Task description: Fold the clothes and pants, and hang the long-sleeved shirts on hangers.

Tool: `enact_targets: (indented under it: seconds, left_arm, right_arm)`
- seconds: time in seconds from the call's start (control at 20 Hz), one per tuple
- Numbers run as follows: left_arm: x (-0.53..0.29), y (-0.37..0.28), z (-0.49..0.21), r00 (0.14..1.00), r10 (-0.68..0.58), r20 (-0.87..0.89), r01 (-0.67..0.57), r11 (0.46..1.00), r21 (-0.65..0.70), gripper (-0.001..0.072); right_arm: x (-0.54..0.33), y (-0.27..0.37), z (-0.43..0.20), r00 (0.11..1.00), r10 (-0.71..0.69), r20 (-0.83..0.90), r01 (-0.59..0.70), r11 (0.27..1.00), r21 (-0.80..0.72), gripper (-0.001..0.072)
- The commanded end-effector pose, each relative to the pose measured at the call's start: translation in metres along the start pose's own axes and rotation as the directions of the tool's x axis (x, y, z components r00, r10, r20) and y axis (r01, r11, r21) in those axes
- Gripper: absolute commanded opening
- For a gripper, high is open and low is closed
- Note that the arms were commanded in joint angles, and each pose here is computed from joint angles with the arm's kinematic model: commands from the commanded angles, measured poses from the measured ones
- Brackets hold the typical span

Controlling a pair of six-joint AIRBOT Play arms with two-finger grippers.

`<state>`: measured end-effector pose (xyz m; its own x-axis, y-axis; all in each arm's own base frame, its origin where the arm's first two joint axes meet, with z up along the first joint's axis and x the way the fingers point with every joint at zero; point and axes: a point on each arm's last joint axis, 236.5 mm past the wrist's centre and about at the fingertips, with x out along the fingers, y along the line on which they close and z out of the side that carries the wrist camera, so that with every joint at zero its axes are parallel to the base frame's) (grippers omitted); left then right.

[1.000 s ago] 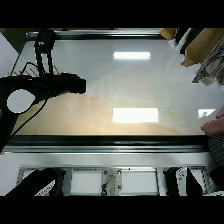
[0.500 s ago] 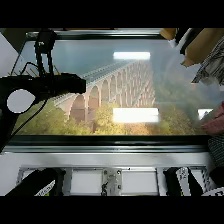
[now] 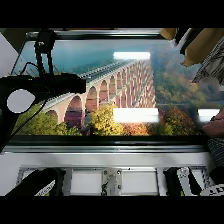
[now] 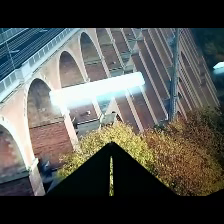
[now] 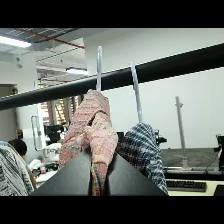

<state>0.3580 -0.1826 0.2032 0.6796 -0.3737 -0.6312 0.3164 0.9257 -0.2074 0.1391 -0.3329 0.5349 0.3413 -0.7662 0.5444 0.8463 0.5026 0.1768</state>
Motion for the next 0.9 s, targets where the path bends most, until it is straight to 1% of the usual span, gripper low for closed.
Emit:
enact_targets:
  seconds: [0.0, 0.15, 0.3, 0.65, 0.85]
  left_arm:
    - [0.0, 0.0, 0.0, 1.0, 0.001, 0.001, -0.001, 1.0, 0.0, 0.0016]
    - [0.0, 0.0, 0.001, 1.0, 0.001, 0.003, -0.001, 1.0, 0.0, 0.0016]
    - [0.0, 0.0, 0.001, 1.0, 0.001, 0.005, -0.001, 1.0, 0.0, 0.0017]
    - [0.0, 0.0, 0.001, 1.0, 0.0, 0.004, 0.0, 1.0, 0.008, 0.0016]
    - [0.0, 0.0, 0.001, 1.0, 0.0, 0.004, 0.0, 1.0, 0.024, 0.0016]
  right_arm:
    - [-0.004, -0.011, -0.01, 0.999, -0.039, -0.028, 0.039, 0.999, 0.002, 0.0016]
    - [-0.016, -0.022, -0.023, 0.994, -0.084, -0.067, 0.086, 0.996, 0.031, 0.0016]
    - [-0.029, -0.023, -0.027, 0.993, -0.092, -0.079, 0.094, 0.995, 0.029, 0.0016]
    - [-0.055, -0.038, -0.01, 0.982, -0.174, -0.073, 0.176, 0.984, 0.026, 0.0017]
    - [-0.06, -0.034, 0.0, 0.984, -0.168, -0.054, 0.17, 0.985, 0.038, 0.0031]
